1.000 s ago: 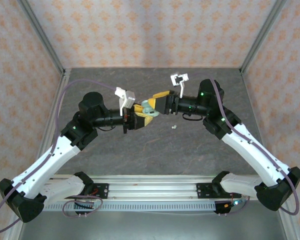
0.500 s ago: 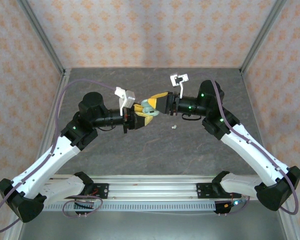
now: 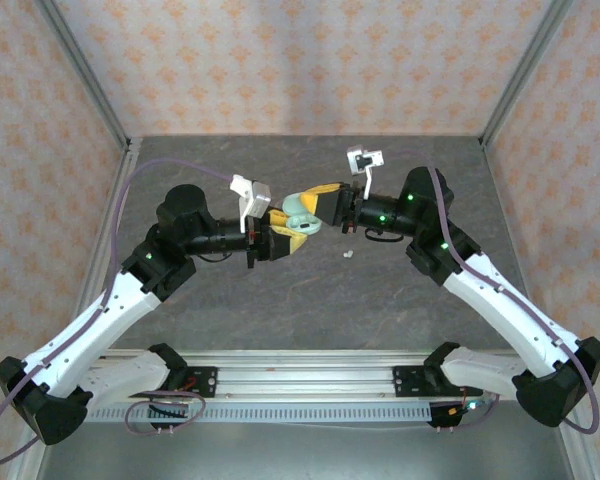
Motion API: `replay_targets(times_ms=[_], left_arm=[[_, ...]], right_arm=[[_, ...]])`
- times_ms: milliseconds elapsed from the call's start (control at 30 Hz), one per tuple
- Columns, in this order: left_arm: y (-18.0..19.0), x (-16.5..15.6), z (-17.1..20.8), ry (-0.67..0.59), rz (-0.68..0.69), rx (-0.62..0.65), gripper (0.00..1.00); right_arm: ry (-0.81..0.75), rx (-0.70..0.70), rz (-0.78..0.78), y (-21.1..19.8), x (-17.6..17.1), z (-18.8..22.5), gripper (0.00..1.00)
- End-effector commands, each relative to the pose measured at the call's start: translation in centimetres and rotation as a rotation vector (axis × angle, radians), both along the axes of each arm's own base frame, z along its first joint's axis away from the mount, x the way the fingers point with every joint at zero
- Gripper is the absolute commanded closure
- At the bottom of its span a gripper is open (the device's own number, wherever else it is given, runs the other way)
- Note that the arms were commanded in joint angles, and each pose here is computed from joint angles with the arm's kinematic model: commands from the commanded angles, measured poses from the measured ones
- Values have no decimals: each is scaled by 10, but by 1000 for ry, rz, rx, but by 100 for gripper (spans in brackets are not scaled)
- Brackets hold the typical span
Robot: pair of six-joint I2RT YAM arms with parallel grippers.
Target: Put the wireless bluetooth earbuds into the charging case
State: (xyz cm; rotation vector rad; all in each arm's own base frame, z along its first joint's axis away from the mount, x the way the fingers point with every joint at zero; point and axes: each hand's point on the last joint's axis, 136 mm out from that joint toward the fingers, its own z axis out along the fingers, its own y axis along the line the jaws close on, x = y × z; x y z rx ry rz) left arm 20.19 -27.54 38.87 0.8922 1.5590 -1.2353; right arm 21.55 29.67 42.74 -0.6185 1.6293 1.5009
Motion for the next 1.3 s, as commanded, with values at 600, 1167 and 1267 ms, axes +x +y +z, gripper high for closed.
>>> replay_targets(times_ms=[600, 1167, 1267], left_arm=[[-4, 3, 30, -62, 44, -104, 50], [9, -9, 22, -99, 48, -27, 26], [6, -8, 23, -101, 37, -42, 25]], right_arm=[[-136, 74, 2, -8, -15, 30, 91], [-359, -99, -46, -20, -23, 21, 90], [-371, -86, -31, -19, -26, 22, 90]])
